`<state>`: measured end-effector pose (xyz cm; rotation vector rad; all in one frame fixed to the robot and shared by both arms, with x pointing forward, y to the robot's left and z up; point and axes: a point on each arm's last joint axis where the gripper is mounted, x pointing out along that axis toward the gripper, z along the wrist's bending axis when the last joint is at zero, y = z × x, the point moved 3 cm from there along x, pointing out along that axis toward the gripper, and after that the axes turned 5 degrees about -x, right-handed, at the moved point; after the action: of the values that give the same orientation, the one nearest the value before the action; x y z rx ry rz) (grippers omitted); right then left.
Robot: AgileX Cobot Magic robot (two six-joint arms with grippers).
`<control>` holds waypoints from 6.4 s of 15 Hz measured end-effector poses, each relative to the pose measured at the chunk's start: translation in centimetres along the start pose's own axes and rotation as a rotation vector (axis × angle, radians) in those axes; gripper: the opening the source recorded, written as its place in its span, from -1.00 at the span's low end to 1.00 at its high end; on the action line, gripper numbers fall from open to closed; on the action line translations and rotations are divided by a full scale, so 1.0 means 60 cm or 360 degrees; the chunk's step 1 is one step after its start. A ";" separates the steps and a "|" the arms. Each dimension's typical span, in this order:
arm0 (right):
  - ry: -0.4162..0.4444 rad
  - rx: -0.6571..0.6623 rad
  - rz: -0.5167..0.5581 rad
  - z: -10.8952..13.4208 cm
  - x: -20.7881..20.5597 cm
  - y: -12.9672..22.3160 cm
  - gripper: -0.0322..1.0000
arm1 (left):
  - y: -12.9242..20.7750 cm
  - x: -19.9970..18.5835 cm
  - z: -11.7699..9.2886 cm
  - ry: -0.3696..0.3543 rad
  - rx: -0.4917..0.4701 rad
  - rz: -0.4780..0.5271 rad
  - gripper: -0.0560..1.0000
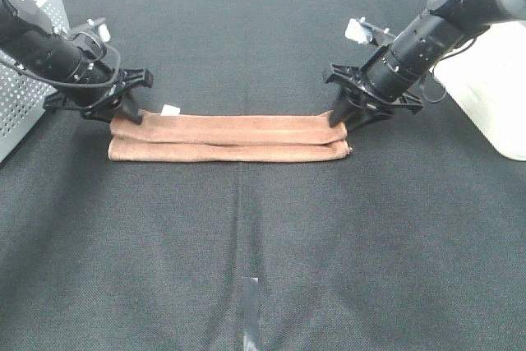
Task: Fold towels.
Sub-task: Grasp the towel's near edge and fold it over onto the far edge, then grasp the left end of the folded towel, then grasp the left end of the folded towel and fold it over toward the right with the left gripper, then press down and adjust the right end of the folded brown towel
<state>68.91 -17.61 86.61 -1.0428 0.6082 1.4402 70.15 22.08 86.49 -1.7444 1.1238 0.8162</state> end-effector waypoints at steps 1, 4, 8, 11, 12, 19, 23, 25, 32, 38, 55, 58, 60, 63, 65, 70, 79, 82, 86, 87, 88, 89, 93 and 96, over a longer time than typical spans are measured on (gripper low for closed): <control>-0.0001 0.0000 0.0003 0.000 0.000 0.000 0.50 | 0.000 0.000 0.000 -0.0001 -0.0002 0.0002 0.35; 0.0044 -0.0052 0.0052 -0.002 -0.006 0.006 0.65 | 0.003 -0.001 0.006 -0.0039 -0.0062 0.0026 0.64; 0.0093 -0.0059 0.0053 -0.004 -0.015 0.006 0.65 | 0.004 -0.001 0.013 -0.0093 -0.0070 0.0031 0.63; 0.0094 -0.0059 0.0052 -0.004 -0.015 0.006 0.65 | 0.001 0.002 0.007 -0.0093 -0.0057 -0.0008 0.63; 0.0094 -0.0059 0.0052 -0.004 -0.015 0.006 0.65 | 0.003 0.008 0.008 -0.0091 -0.0066 -0.0001 0.62; 0.0099 -0.0063 0.0052 -0.004 -0.015 0.006 0.65 | 0.009 0.036 0.001 -0.0016 -0.0212 0.0012 0.45; 0.0099 -0.0061 0.0052 -0.004 -0.015 0.006 0.65 | 0.019 0.045 -0.008 -0.0006 -0.0210 0.0055 -0.66; 0.0099 -0.0061 0.0052 -0.004 -0.015 0.006 0.66 | 0.019 0.037 -0.009 -0.0027 -0.0150 0.0062 -0.78; 0.0087 -0.0054 0.0082 -0.003 -0.016 0.010 0.66 | -0.022 -0.083 -0.016 -0.0229 0.0074 0.0010 -0.78; 0.0066 -0.0020 0.0135 0.000 -0.016 0.017 0.66 | -0.051 -0.153 -0.076 -0.0229 0.0099 0.0087 -0.78; 0.0051 -0.0050 0.0098 0.019 -0.047 0.011 0.66 | 0.028 0.006 -0.310 0.0397 -0.0210 0.0036 -0.26; 0.0044 -0.0045 0.0095 0.020 -0.047 0.011 0.66 | 0.017 0.003 -0.324 0.0511 -0.0371 -0.0028 0.50; 0.0011 -0.0026 0.0079 0.025 -0.049 0.009 0.66 | 0.008 -0.002 -0.328 0.0546 -0.0363 -0.0088 0.54; -0.0189 -0.0054 -0.0024 0.062 -0.072 -0.003 0.66 | -0.036 -0.044 -0.307 0.0511 -0.0179 -0.0248 0.54; -0.0396 -0.0109 -0.0124 0.095 -0.088 -0.013 0.66 | -0.076 -0.087 -0.270 0.0453 -0.0145 -0.0378 0.54; -0.0654 -0.0228 -0.0232 0.226 -0.059 -0.017 0.64 | -0.122 -0.129 -0.181 0.0342 -0.0214 -0.0431 0.54; -0.0715 -0.0006 -0.0078 0.189 0.068 -0.001 0.63 | -0.110 -0.128 -0.174 0.0325 -0.0215 -0.0310 0.54; -0.0706 0.0040 -0.0079 0.169 0.065 -0.005 0.63 | -0.108 -0.128 -0.174 0.0323 -0.0212 -0.0293 0.54; -0.0682 0.0042 -0.0073 0.144 0.054 -0.007 0.62 | -0.106 -0.127 -0.171 0.0303 -0.0193 -0.0285 0.54; -0.0636 0.0030 -0.0079 0.126 0.045 -0.009 0.62 | -0.106 -0.127 -0.170 0.0291 -0.0181 -0.0284 0.54; -0.0615 0.0034 -0.0085 0.114 0.040 -0.010 0.62 | -0.106 -0.127 -0.170 0.0289 -0.0179 -0.0283 0.54; -0.0602 0.0043 -0.0087 0.100 0.033 -0.011 0.62 | -0.105 -0.127 -0.170 0.0286 -0.0176 -0.0277 0.54; -0.0566 0.0049 -0.0062 0.060 0.011 -0.009 0.62 | -0.092 -0.124 -0.167 0.0260 -0.0150 -0.0174 0.54; -0.0496 -0.0050 -0.0072 0.067 -0.015 -0.010 0.62 | -0.084 -0.123 -0.166 0.0244 -0.0127 -0.0116 0.54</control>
<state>68.40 -14.52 89.39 -0.8281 0.3359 1.5372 72.69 16.55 98.42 -1.9302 1.1339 0.7010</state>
